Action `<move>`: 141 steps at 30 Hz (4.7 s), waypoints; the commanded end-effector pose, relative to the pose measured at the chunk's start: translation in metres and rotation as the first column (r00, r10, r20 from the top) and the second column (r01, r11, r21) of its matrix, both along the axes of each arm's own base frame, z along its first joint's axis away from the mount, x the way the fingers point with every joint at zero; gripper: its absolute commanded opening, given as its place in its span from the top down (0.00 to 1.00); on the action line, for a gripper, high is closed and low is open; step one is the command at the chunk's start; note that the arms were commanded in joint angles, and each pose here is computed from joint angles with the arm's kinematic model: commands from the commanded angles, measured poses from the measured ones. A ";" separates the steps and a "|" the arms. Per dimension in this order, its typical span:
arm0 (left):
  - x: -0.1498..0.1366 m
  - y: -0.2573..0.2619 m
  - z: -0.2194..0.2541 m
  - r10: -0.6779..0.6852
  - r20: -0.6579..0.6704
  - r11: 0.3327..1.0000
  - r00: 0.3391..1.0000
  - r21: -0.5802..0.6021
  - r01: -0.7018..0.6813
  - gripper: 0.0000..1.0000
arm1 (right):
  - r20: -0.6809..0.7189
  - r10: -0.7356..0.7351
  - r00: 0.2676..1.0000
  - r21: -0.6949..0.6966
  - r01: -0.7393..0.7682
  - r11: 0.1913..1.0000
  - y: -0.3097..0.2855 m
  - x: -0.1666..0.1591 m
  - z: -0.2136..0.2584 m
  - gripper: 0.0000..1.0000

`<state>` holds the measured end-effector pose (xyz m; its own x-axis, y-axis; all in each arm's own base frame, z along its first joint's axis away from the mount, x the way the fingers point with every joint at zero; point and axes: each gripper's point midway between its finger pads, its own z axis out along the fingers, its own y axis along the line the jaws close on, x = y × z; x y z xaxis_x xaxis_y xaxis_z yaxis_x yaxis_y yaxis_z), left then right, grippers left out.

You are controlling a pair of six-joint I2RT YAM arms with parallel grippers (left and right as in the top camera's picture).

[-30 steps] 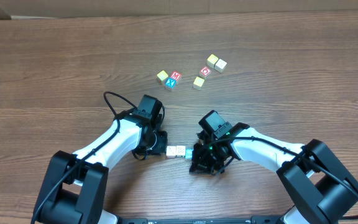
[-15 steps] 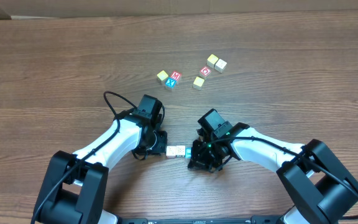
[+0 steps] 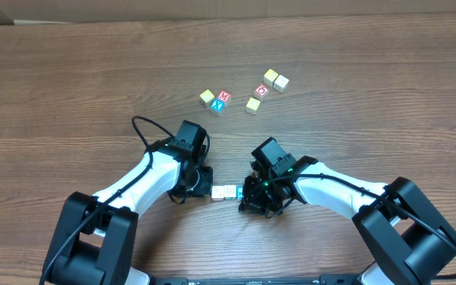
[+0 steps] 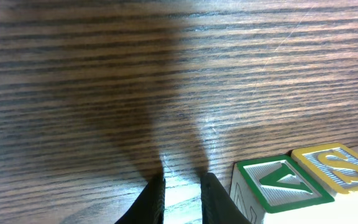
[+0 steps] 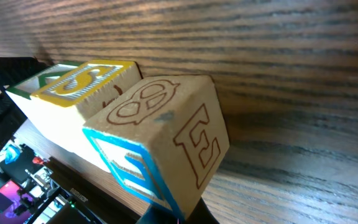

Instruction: Flip 5 blocks

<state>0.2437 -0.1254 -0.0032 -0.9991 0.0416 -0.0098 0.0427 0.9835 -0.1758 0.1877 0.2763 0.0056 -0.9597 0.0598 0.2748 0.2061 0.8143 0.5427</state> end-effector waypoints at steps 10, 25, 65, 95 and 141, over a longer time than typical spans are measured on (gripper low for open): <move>-0.005 0.012 -0.008 -0.009 -0.019 0.999 1.000 0.051 0.010 0.85 | 0.055 -0.010 0.998 0.026 0.008 1.000 0.007 0.011 0.012 0.96; -0.005 0.011 -0.008 -0.009 -0.019 0.999 1.000 0.051 0.010 0.85 | 0.076 -0.018 0.997 0.007 0.017 1.000 0.004 0.015 0.009 0.96; -0.006 0.010 -0.007 -0.004 -0.023 0.999 1.000 0.043 0.005 0.86 | 0.396 0.206 0.895 -0.125 -0.170 0.978 -0.006 -0.004 0.068 0.96; -0.011 -0.006 -0.004 0.006 -0.058 0.999 0.998 -0.048 -0.009 0.87 | 0.491 0.383 0.782 -0.359 -0.218 0.907 -0.036 0.053 0.014 0.96; -0.009 -0.018 -0.004 -0.108 -0.013 0.992 0.994 -0.072 0.107 0.96 | 0.438 0.310 0.844 -0.310 -0.182 0.933 -0.034 0.043 0.013 0.96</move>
